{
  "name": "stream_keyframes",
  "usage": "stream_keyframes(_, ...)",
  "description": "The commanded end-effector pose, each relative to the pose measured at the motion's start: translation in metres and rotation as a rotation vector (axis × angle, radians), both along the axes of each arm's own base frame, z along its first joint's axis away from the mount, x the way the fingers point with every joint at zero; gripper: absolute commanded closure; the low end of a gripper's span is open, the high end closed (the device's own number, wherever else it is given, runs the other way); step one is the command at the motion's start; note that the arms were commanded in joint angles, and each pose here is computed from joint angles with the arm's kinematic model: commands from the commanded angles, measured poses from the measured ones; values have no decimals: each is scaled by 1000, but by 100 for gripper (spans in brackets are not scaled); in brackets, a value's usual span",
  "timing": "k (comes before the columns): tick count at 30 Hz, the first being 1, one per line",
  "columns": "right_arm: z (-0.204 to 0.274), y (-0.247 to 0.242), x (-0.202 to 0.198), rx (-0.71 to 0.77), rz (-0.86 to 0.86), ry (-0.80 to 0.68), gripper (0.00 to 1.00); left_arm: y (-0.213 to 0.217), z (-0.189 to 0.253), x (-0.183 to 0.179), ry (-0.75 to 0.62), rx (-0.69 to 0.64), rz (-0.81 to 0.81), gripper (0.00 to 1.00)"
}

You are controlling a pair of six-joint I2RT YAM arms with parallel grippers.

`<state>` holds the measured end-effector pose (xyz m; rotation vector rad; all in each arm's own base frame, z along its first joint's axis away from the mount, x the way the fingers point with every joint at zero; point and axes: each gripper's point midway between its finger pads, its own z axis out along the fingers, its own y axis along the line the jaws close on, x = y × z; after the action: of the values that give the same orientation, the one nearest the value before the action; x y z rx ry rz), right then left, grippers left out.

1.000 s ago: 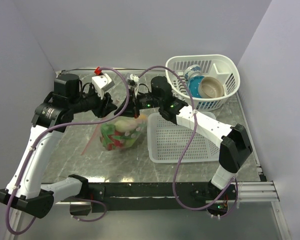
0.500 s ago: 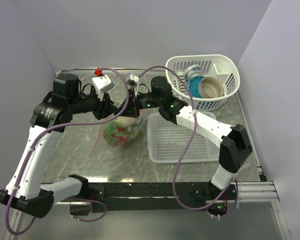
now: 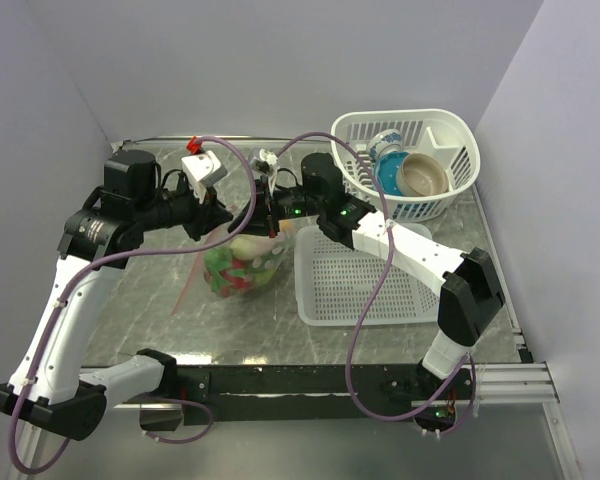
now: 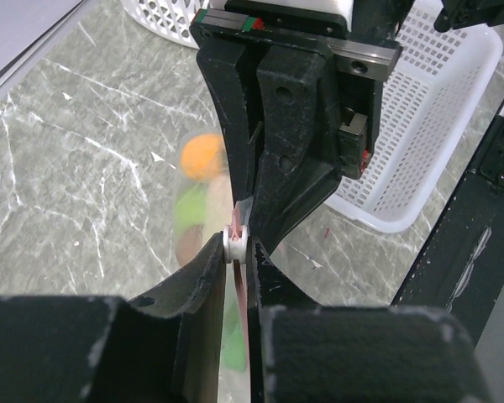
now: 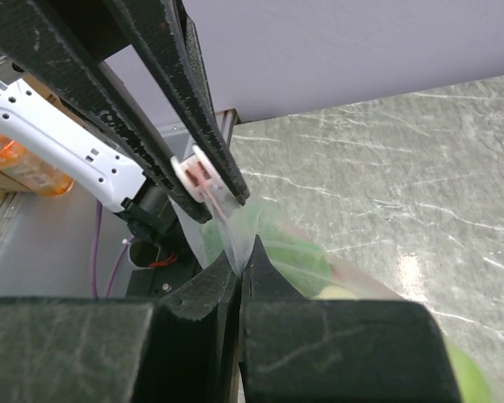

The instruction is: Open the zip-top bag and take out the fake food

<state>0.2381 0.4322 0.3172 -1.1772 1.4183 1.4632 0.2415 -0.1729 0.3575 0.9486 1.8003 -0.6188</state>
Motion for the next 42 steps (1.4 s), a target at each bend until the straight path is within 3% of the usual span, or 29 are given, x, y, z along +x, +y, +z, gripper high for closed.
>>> stream_keyframes(1,40,-1,-6,92,22,-79,100,2,18,2,-63,-14,12,88)
stream_keyframes(6,42,-2,-7,96,19,-86,100,1,15,0,-50,-22,9,77)
stream_keyframes(9,42,-2,-6,94,21,-85,100,0,16,2,-51,-32,17,63)
stream_keyframes(13,43,0,-7,97,33,-76,100,-3,24,3,-56,-54,13,60)
stream_keyframes(27,42,-2,-6,88,24,-86,100,-5,25,-2,-47,-64,-8,87)
stream_keyframes(42,60,-5,22,109,-60,-135,100,23,-11,-21,-21,28,78,91)
